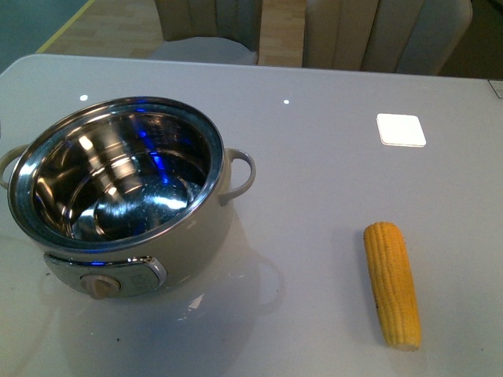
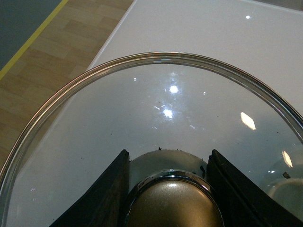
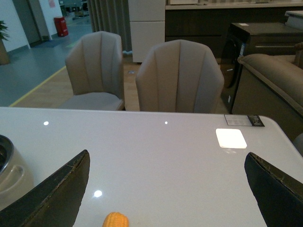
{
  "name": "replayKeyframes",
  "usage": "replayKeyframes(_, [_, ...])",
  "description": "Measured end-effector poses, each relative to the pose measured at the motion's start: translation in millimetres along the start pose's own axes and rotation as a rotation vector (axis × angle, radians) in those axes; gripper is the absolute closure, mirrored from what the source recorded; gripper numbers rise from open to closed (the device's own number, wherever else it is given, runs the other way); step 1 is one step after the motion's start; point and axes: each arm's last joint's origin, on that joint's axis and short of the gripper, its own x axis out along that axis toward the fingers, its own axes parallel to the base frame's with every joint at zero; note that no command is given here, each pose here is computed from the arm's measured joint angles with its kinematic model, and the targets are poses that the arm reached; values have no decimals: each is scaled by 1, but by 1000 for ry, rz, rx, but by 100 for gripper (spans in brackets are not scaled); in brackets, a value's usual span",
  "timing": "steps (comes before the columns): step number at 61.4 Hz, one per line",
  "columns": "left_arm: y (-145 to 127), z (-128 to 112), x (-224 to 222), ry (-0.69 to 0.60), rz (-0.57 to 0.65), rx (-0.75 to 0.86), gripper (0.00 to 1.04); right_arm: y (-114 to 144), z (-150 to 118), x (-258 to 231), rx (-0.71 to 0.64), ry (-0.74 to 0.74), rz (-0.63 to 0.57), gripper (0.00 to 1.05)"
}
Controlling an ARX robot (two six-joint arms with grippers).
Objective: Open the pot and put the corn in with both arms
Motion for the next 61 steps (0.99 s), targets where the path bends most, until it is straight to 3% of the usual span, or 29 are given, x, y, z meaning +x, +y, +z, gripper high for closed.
replayKeyframes(24, [14, -54, 31, 24, 17, -11, 61, 0, 0, 0, 0, 0, 0, 9])
replayKeyframes(61, [15, -91, 70, 27, 6, 4, 61, 0, 0, 0, 0, 0, 0, 9])
